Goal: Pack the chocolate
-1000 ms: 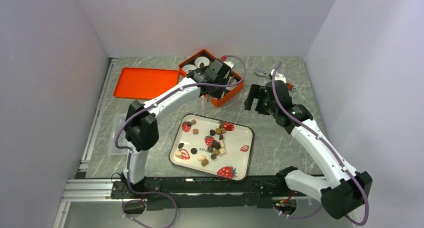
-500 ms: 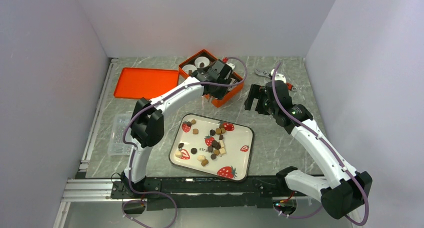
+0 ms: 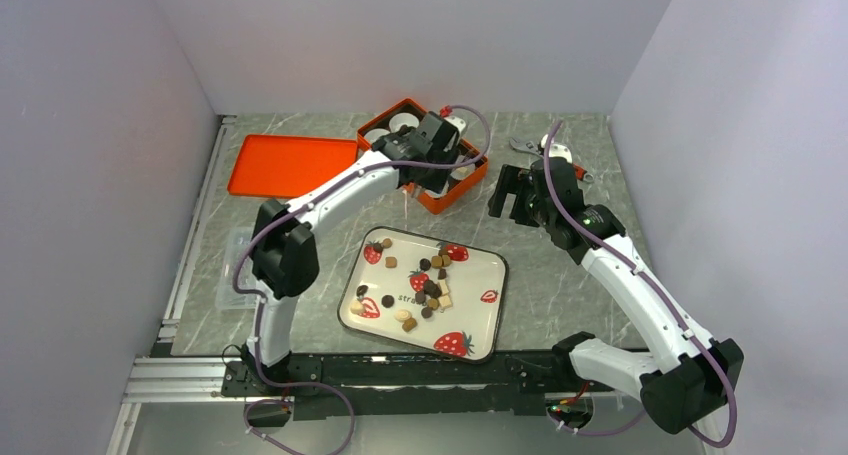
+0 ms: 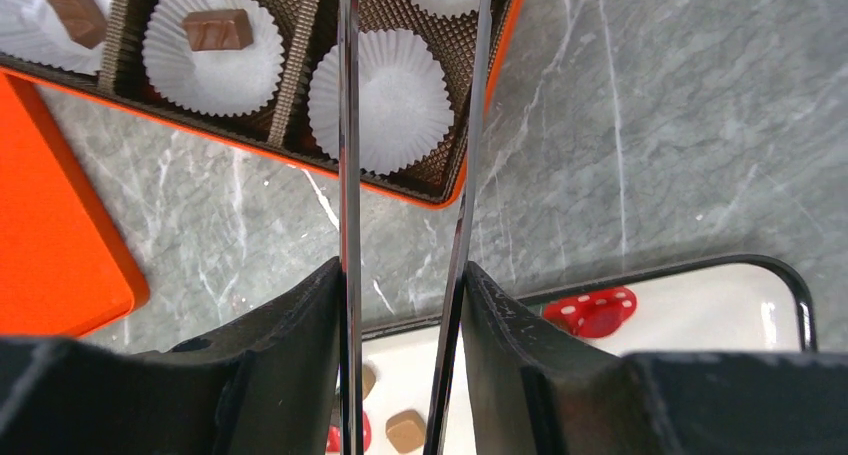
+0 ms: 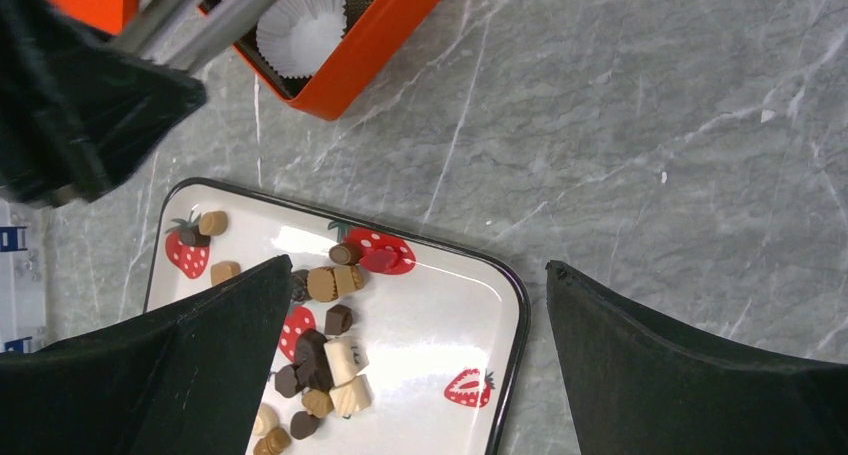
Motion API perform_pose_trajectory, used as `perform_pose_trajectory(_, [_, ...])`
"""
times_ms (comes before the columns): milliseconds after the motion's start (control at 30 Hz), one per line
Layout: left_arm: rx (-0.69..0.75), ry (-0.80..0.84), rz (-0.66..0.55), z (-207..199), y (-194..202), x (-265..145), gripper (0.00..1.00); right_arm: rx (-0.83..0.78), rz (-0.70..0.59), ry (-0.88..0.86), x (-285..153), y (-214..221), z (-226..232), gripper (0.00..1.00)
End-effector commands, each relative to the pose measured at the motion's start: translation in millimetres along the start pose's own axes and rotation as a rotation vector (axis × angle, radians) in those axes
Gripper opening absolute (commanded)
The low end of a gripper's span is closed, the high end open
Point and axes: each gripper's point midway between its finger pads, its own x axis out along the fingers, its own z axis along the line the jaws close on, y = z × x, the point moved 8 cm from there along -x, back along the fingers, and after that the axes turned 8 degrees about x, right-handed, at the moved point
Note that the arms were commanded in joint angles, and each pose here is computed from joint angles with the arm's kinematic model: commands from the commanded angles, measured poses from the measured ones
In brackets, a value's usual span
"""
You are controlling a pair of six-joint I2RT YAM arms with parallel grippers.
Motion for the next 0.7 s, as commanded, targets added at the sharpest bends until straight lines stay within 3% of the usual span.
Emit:
perform_pose_trajectory(0, [-0.031,-0.001,-0.162,15,-27,-68,0.48,0.008,-0.051,-0.013,-5,-15,6,1.00])
perform_pose_trajectory(667, [0.030,0.056,-0.056,-18,69,-150,0.48,0.012,-0.030,-0.032,2,-13,11,1.00])
